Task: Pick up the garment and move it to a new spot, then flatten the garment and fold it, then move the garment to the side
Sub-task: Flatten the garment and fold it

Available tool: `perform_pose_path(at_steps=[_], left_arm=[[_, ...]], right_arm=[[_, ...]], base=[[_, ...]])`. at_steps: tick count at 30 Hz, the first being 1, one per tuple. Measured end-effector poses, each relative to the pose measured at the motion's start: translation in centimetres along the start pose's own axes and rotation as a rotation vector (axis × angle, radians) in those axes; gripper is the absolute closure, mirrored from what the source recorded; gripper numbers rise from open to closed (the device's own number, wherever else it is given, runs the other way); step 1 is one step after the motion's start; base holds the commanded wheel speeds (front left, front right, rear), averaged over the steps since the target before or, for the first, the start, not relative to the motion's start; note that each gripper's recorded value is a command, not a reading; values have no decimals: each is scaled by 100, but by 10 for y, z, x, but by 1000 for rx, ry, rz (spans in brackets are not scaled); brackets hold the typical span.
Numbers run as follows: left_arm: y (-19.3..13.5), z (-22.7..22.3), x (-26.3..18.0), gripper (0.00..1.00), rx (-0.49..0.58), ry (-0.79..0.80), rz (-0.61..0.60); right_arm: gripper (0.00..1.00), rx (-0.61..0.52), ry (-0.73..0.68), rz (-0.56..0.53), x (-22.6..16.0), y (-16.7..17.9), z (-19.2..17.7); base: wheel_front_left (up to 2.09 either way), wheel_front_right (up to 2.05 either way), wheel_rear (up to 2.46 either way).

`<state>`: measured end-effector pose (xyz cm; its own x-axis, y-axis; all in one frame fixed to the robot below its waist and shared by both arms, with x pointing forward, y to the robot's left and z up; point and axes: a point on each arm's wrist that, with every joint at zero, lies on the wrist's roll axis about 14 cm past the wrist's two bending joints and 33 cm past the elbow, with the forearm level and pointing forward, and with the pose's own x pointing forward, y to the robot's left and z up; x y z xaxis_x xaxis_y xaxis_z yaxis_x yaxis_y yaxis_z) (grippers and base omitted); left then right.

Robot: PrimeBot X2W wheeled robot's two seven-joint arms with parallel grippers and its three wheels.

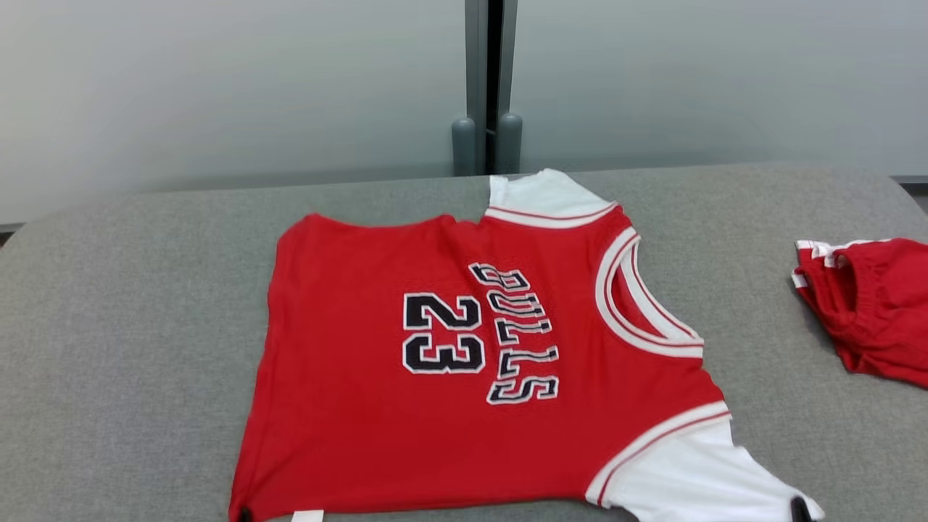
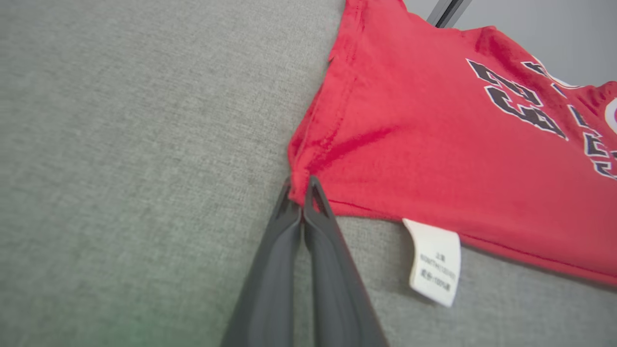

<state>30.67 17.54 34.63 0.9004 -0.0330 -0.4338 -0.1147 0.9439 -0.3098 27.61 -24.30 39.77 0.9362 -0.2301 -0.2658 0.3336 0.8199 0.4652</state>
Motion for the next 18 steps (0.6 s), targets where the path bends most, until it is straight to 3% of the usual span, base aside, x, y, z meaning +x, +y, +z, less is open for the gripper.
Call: perform_pose_path(at_steps=[5, 9, 18], left_arm=[[-10, 3, -5, 100, 20, -18, -38], [-28, 23, 5, 100, 9, -75, -89], [-59, 83, 44, 100, -42, -218, -163]], right_arm=[[100, -21, 10, -2, -13, -5, -3], [100, 37, -43, 21, 0, 8, 13], [100, 38, -177, 199, 69, 82, 62]], base=[[0, 0, 0], [0, 0, 0], [0, 0, 0]])
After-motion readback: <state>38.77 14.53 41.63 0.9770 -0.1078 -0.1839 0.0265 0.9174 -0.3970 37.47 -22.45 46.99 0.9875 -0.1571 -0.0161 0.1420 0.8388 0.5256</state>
